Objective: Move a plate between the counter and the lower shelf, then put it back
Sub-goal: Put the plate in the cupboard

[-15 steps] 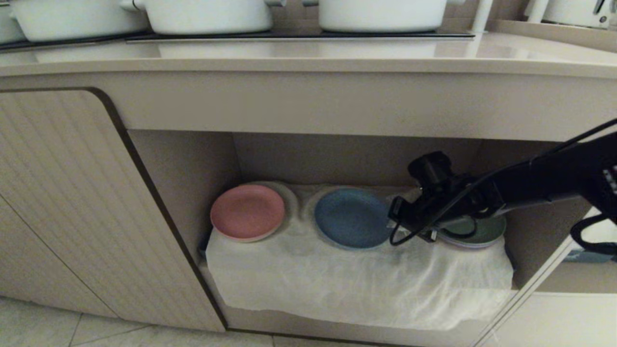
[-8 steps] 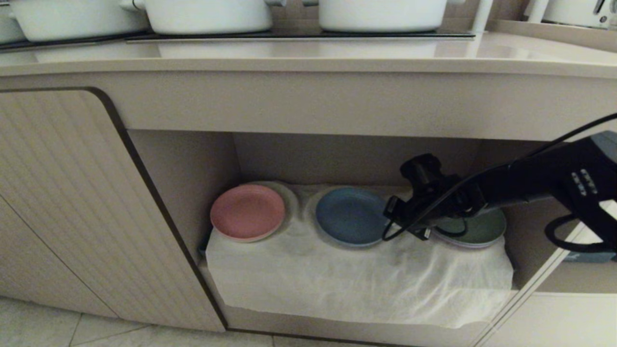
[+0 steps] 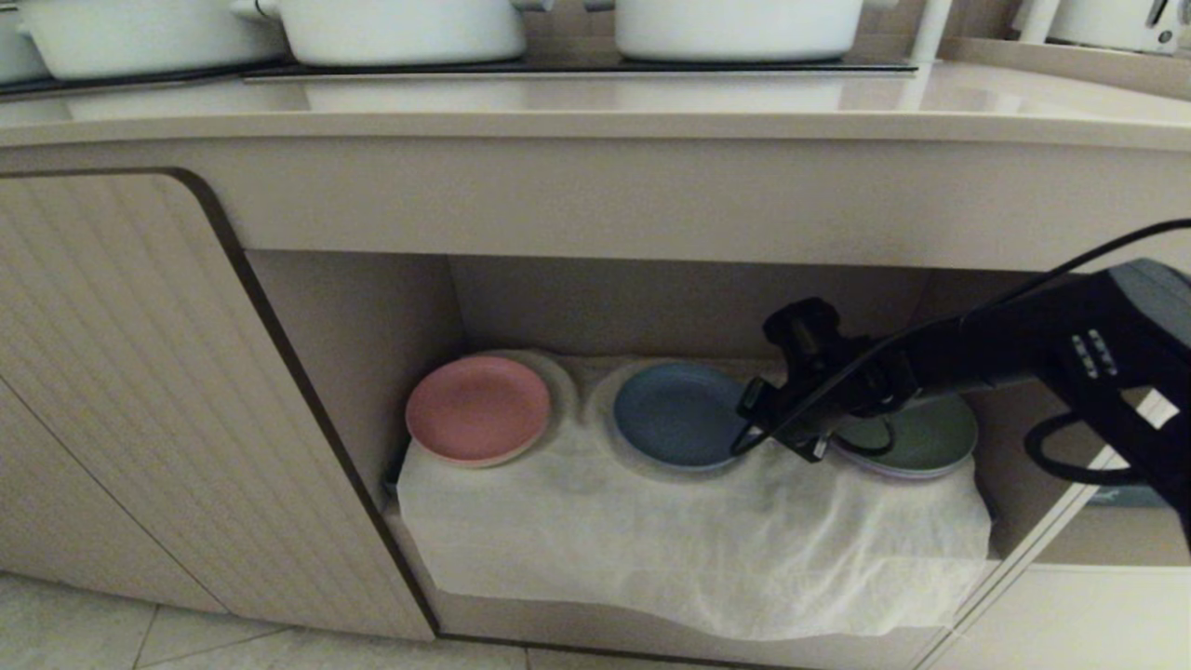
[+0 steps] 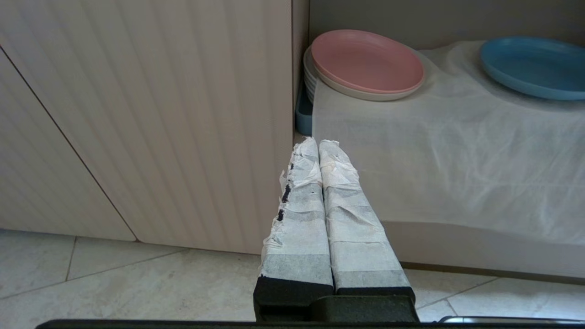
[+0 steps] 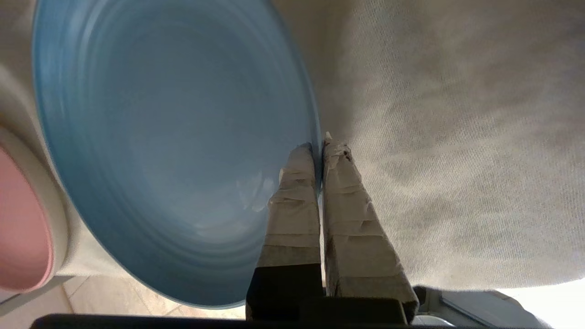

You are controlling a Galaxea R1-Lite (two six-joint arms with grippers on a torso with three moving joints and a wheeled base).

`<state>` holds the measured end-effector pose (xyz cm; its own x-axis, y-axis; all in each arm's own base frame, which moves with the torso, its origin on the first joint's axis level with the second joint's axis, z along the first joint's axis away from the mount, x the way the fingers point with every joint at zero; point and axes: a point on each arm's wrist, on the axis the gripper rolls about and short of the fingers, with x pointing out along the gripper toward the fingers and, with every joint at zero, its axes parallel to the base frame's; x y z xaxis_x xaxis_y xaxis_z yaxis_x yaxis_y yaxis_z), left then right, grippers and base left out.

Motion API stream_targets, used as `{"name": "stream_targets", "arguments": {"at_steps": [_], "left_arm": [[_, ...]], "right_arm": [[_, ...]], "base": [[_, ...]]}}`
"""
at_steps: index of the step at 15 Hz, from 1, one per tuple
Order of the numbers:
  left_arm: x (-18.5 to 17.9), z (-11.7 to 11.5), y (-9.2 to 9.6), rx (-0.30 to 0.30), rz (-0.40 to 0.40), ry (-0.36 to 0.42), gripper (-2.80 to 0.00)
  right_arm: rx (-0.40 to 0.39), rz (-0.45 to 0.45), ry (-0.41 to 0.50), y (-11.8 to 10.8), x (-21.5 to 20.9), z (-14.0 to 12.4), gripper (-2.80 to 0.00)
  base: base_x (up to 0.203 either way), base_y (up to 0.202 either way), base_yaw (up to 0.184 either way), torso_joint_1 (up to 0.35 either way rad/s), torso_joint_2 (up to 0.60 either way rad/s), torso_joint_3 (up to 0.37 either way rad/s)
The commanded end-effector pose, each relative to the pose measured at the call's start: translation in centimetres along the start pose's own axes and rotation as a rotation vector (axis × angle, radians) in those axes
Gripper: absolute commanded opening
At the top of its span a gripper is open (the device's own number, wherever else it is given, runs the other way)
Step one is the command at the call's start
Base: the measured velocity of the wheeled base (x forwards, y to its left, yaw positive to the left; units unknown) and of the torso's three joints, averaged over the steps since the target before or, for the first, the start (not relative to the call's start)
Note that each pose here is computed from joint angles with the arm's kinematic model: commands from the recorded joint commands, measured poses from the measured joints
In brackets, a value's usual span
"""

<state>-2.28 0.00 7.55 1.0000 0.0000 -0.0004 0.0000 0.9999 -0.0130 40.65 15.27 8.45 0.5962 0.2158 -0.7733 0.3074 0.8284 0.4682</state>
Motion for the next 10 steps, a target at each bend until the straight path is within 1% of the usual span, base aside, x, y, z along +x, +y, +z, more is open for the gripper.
{"name": "stream_targets", "arguments": {"at_steps": [1, 4, 10], "left_arm": [[0.00, 0.00, 0.00, -0.001, 0.000, 0.000, -2.80], [0.00, 0.00, 0.00, -0.001, 0.000, 0.000, -2.80], [0.00, 0.00, 0.00, -0.001, 0.000, 0.000, -2.80]], "right_arm": [[0.005, -0.001, -0.002, 0.12, 0.47, 0.07, -2.80], [0.022, 0.004, -0.009, 0.36, 0.72, 0.28, -2.80], [0.023, -0.001, -0.004, 0.28, 1.17, 0.21, -2.80]], "base": [[0.000, 0.000, 0.000, 0.000, 0.00, 0.000], [0.000, 0.000, 0.000, 0.000, 0.00, 0.000], [0.000, 0.000, 0.000, 0.000, 0.00, 0.000]]}}
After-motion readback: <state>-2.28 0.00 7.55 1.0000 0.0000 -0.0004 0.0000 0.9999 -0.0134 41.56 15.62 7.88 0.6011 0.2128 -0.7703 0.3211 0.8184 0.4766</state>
